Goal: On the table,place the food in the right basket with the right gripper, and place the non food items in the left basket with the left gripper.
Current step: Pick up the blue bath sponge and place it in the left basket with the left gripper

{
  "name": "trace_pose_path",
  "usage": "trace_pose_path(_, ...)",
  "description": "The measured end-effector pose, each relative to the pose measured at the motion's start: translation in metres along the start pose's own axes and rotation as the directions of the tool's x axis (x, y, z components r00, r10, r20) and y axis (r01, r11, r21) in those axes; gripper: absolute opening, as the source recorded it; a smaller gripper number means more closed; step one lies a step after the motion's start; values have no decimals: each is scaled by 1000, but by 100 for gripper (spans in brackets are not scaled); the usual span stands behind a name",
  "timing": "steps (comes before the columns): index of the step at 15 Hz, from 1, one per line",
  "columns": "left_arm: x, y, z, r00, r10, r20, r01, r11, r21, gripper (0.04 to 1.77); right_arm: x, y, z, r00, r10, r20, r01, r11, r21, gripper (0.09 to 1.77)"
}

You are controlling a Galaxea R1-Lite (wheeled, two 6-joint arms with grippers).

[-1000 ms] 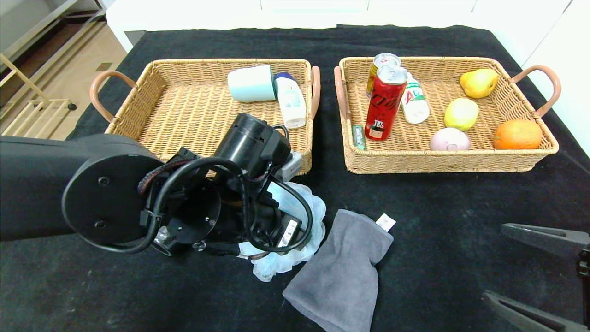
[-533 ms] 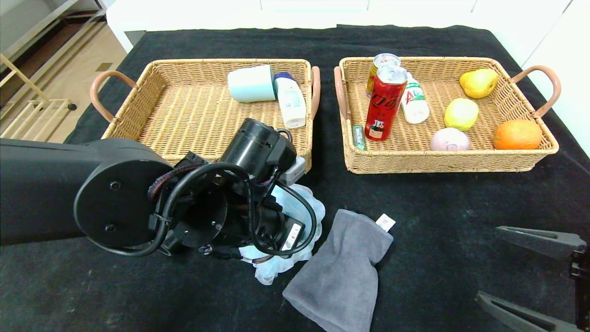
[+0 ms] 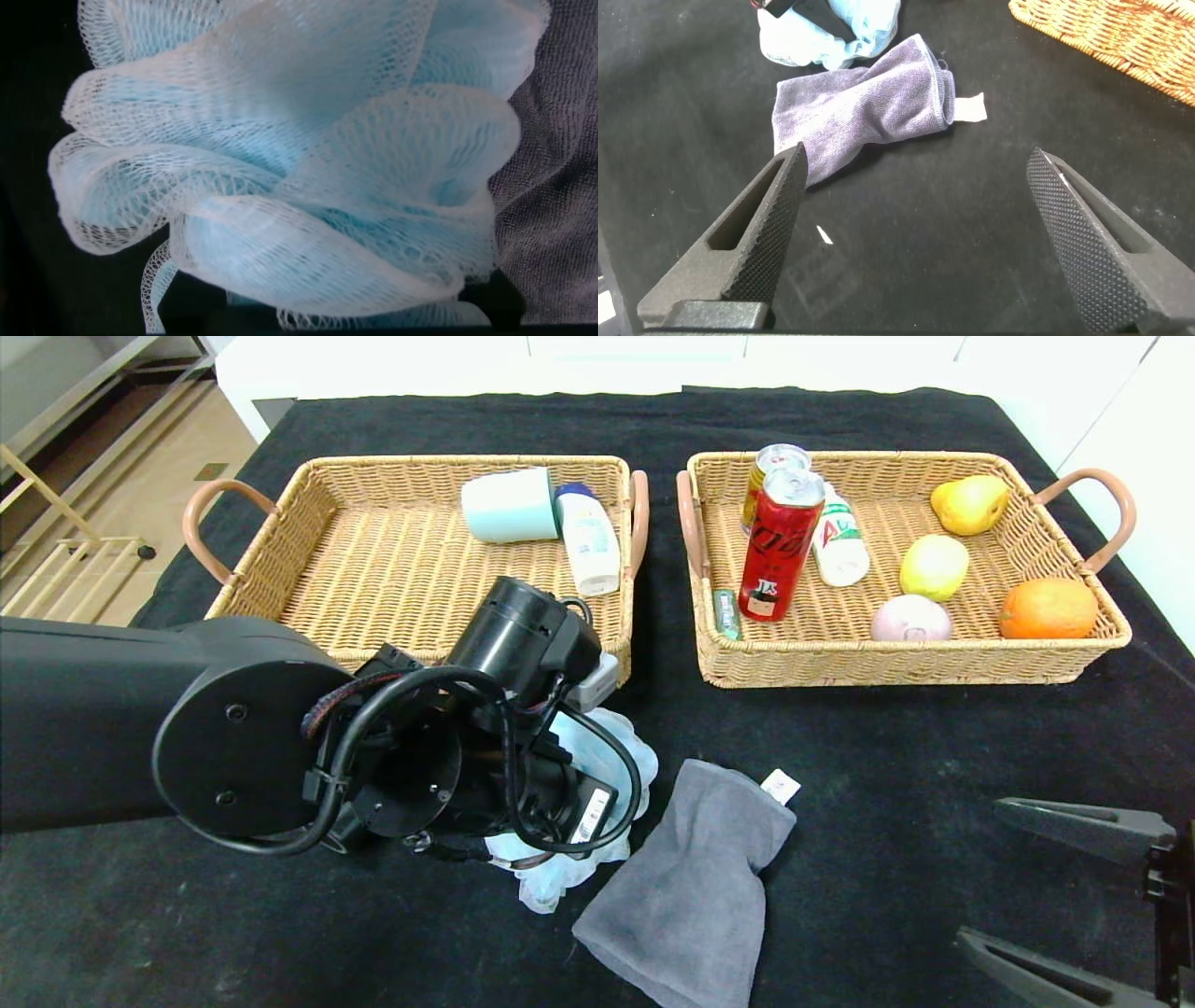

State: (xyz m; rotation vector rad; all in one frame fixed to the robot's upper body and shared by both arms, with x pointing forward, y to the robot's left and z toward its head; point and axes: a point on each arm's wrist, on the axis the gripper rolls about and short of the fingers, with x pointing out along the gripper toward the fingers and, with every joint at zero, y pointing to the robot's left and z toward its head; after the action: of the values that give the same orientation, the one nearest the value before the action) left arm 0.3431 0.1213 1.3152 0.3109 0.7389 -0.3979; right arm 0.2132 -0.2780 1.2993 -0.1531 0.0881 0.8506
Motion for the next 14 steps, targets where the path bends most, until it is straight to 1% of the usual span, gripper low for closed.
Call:
trace_pose_path(4, -3, 0, 1, 1000, 4, 8, -4, 1000, -1, 83, -1, 0, 0, 1000, 1, 4, -1, 1000, -2, 171)
trace_pose_path(7, -20, 4, 3, 999, -4, 40, 5, 1000, -9, 82, -1, 1, 0, 1000, 2, 4, -2, 1000, -3, 171)
trace_pose_path(10, -49, 11, 4, 993, -24, 114, 26, 999, -24, 81, -1, 1, 0, 1000, 2, 4, -2, 1000, -3, 171)
trace_pose_path(12, -72, 17, 5, 985, -39, 171, 46, 998, -37, 80, -1, 1, 0, 1000, 2, 3, -2, 1000, -2, 171)
trace_pose_path(14, -93, 26, 4, 974, -37, 224, 59, 994, -94, 80, -1, 1, -1, 1000, 3, 0, -3, 1000, -1, 171)
